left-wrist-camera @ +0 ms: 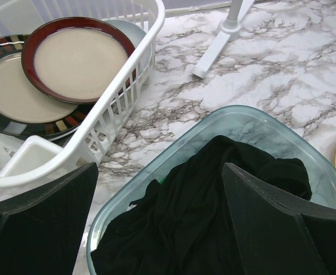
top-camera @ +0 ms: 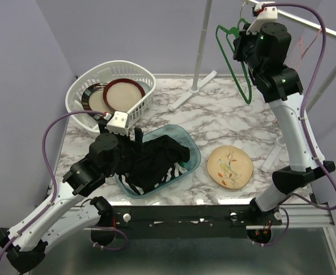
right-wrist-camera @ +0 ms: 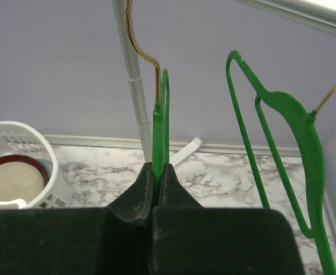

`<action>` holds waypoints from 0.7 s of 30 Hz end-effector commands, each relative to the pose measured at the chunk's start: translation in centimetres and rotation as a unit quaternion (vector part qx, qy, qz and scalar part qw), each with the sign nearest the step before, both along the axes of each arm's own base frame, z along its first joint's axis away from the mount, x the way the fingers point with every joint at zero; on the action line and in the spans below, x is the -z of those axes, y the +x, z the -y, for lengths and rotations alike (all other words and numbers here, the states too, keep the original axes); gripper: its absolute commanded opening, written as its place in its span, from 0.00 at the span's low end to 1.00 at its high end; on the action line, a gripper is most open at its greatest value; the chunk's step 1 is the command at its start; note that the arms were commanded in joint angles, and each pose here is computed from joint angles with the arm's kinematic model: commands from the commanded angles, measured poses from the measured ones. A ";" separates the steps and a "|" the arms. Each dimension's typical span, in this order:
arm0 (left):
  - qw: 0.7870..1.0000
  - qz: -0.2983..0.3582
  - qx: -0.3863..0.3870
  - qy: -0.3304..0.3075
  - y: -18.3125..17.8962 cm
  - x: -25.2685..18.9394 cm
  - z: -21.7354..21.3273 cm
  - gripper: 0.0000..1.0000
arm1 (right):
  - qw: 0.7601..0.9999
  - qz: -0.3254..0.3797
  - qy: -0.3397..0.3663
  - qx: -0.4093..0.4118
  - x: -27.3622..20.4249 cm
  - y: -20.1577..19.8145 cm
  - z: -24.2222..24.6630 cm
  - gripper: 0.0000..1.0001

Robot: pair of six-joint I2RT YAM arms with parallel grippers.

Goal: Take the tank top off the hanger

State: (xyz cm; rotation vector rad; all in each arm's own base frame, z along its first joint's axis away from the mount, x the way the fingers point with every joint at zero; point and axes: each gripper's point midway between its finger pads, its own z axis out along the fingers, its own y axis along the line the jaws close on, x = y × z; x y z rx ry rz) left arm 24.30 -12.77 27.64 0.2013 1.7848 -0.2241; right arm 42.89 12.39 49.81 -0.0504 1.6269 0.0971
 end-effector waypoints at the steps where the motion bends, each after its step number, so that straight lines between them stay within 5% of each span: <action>1: 1.000 0.011 -0.010 0.002 0.1 -0.4 -0.5 0.99 | 0.998 0.052 0.013 -0.014 -2.6 2.6 -0.7 0.01; 21: 1.000 0.001 -0.007 0.016 0.5 0.4 -0.2 0.99 | 0.995 0.064 0.082 -0.008 -1.9 8.5 1.5 0.01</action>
